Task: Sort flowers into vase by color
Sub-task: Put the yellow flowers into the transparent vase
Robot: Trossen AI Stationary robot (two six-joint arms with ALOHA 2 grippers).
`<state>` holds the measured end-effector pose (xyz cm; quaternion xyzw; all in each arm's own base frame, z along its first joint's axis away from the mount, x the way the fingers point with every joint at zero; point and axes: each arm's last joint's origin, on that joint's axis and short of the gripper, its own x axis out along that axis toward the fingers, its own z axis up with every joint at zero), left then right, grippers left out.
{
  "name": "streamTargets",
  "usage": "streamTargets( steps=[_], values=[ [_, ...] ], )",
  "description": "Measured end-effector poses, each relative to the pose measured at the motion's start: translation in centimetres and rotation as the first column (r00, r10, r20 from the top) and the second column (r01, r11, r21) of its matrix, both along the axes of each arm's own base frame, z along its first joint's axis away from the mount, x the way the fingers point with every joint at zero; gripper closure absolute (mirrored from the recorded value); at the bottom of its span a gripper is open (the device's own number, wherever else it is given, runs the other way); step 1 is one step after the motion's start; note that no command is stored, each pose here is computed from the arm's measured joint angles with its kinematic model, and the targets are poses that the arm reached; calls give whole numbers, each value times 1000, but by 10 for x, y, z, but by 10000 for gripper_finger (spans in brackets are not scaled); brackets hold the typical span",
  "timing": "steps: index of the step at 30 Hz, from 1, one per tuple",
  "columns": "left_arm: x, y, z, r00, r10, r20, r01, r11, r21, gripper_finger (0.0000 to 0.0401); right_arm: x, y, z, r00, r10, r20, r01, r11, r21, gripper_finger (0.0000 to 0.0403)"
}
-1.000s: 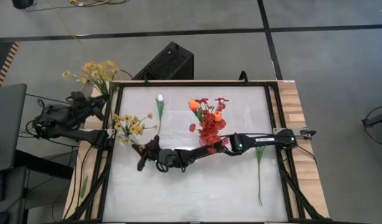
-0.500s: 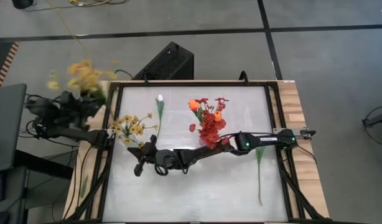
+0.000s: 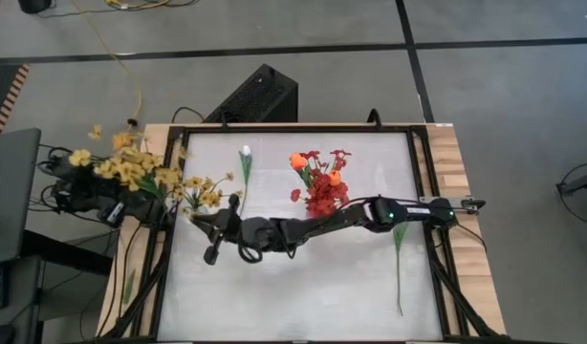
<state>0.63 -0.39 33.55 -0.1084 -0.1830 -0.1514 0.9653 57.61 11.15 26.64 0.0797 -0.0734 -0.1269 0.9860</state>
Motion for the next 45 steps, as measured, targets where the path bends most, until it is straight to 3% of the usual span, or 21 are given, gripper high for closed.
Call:
streamTargets(
  steps=[7, 14, 20, 26, 33, 40, 45],
  values=[
    [20, -3, -15, 1000, -31, 1, 31, 996, -88, 401, -10, -2, 34, 997, 55, 56, -54, 998, -16, 256],
    [31, -4, -24, 999, 0, 50, 6, 992, -123, 401, -9, -10, 36, 997, 50, 63, -52, 998, 23, 165],
    [33, -2, -27, 998, 63, 27, -58, 987, -149, 401, -7, -16, 36, 990, 127, 63, -129, 991, 28, 142],
    [33, -1, -26, 993, 113, 28, -107, 980, -165, 401, -5, -29, 35, 991, 119, 66, -123, 990, 63, 155],
    [33, 2, -25, 981, 195, 22, -185, 956, -227, 401, -3, -42, 35, 989, 131, 69, -136, 988, 67, 201],
    [33, 4, -25, 972, 233, 11, -222, 940, -260, 401, -3, -45, 36, 987, 140, 86, -145, 987, 64, 268],
    [33, 4, -25, 974, 227, 10, -215, 937, -276, 387, -2, -46, 36, 986, 136, 95, -143, 988, 64, 344]
  ],
)
